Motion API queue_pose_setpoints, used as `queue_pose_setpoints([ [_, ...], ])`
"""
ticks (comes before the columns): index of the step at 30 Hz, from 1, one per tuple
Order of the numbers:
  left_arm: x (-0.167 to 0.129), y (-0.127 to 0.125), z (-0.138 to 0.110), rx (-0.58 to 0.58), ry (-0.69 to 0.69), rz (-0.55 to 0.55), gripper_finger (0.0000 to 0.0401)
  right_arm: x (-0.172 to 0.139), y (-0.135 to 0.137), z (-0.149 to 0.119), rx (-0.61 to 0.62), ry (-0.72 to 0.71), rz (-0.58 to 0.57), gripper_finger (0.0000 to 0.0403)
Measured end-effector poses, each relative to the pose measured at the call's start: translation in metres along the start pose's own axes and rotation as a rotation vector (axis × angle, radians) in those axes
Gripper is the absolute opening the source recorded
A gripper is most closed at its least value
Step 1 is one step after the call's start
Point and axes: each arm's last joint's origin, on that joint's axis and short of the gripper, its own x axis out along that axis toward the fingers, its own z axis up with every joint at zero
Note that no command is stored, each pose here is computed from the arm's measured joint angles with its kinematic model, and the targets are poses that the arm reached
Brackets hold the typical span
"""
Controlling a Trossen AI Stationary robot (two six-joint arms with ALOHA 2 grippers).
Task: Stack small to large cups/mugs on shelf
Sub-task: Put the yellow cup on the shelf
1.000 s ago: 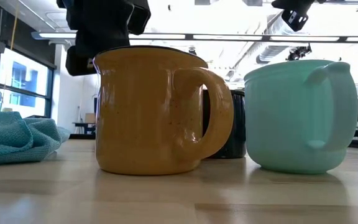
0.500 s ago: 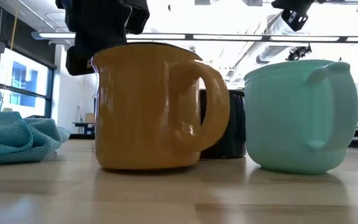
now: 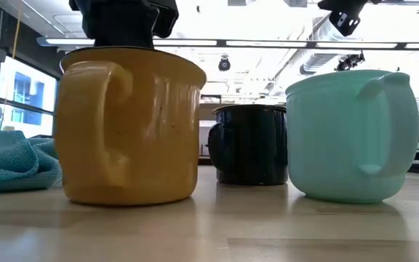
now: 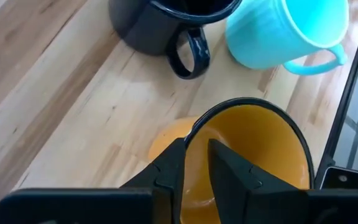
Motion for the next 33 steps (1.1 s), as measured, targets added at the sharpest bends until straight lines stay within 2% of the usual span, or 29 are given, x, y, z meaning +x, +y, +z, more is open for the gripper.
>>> queue_pose_setpoints([
  [5,0.0,0.0,0.0,0.005,0.0,0.0,0.0063,0.0,0.0,0.0,-0.003,0.0,0.0,0.0096],
  [16,0.0,-0.005,0.003,0.101,-0.019,-0.063,0.0063,0.0,-0.001,-0.002,-0.017,0.02,-0.005,0.0096],
  [24,-0.015,-0.014,0.013,0.328,-0.037,-0.012,0.0063,0.0,-0.001,-0.003,-0.005,0.036,-0.009,0.0096],
  [27,-0.018,-0.011,0.011,0.426,0.015,0.037,0.0063,0.0,-0.001,-0.004,0.01,0.036,-0.01,0.0096],
  [33,-0.017,-0.006,0.007,0.485,0.06,0.064,0.0063,0.0,-0.001,-0.004,0.012,0.036,-0.01,0.0096],
])
